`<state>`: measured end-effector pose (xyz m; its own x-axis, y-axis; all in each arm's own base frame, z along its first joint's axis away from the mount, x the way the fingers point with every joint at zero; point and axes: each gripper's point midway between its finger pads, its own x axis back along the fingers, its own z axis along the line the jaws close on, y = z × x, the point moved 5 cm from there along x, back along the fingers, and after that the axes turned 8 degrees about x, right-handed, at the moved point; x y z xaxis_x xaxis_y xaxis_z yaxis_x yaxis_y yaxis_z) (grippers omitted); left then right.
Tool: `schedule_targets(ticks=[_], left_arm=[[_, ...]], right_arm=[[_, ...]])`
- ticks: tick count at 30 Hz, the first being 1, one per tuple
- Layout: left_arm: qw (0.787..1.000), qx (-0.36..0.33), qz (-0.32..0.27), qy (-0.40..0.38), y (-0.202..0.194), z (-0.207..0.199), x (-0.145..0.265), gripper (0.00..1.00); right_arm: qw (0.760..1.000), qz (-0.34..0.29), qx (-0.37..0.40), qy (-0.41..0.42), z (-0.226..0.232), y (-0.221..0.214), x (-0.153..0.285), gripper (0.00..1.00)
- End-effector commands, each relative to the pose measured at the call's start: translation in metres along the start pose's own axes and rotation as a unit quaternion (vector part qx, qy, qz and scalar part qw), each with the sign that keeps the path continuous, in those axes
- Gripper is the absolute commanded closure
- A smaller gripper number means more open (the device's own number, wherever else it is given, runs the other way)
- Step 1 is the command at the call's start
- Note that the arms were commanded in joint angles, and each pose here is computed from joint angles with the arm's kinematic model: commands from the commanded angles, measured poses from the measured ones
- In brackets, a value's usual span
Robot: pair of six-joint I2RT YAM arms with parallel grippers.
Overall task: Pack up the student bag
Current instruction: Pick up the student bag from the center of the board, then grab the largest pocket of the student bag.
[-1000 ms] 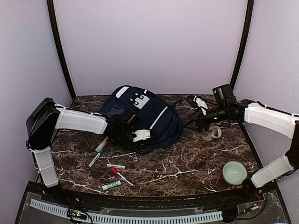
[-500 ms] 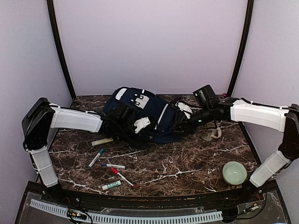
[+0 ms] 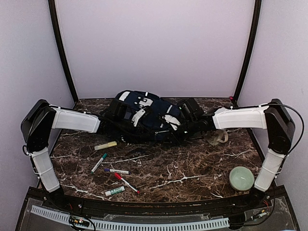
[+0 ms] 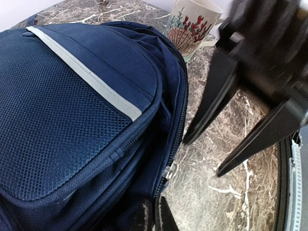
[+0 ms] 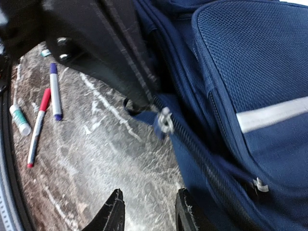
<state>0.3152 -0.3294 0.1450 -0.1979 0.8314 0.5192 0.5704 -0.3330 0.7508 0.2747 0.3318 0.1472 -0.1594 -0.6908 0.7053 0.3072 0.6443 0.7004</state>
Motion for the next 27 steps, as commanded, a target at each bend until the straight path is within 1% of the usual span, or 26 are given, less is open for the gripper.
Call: schedule_targets(ticks=[1, 4, 6, 8, 17, 21, 25, 27], left_arm=[[0.992, -0.036, -0.086, -0.09, 0.05, -0.037, 0.02, 1.0], [0.991, -0.03, -0.086, -0.098, 0.052, -0.038, 0.02, 1.0], [0.991, -0.025, -0.091, -0.1, 0.054, -0.037, 0.021, 1.0], [0.989, -0.023, -0.09, -0.119, 0.054, -0.04, 0.022, 1.0], [0.986, -0.01, -0.084, -0.146, 0.053, -0.043, 0.02, 1.0], [0.985, -0.005, -0.081, -0.155, 0.052, -0.044, 0.019, 1.0], [0.98, 0.002, -0.077, -0.185, 0.051, -0.049, 0.019, 1.0], [0.978, 0.006, -0.073, -0.195, 0.05, -0.051, 0.018, 1.0]], right_arm=[[1.0, -0.024, 0.005, -0.019, -0.003, 0.017, -0.018, 0.64], [0.998, -0.039, 0.01, -0.04, -0.005, 0.023, -0.023, 0.64], [0.996, -0.054, 0.012, -0.064, -0.011, 0.027, -0.022, 0.62], [0.995, -0.063, 0.012, -0.082, -0.016, 0.031, -0.023, 0.58], [0.989, -0.079, 0.01, -0.123, -0.021, 0.05, -0.025, 0.52], [0.983, -0.081, -0.001, -0.166, -0.031, 0.057, -0.021, 0.51], [0.978, -0.094, 0.004, -0.186, -0.037, 0.066, -0.018, 0.53], [0.977, -0.098, 0.011, -0.189, -0.039, 0.073, -0.018, 0.59]])
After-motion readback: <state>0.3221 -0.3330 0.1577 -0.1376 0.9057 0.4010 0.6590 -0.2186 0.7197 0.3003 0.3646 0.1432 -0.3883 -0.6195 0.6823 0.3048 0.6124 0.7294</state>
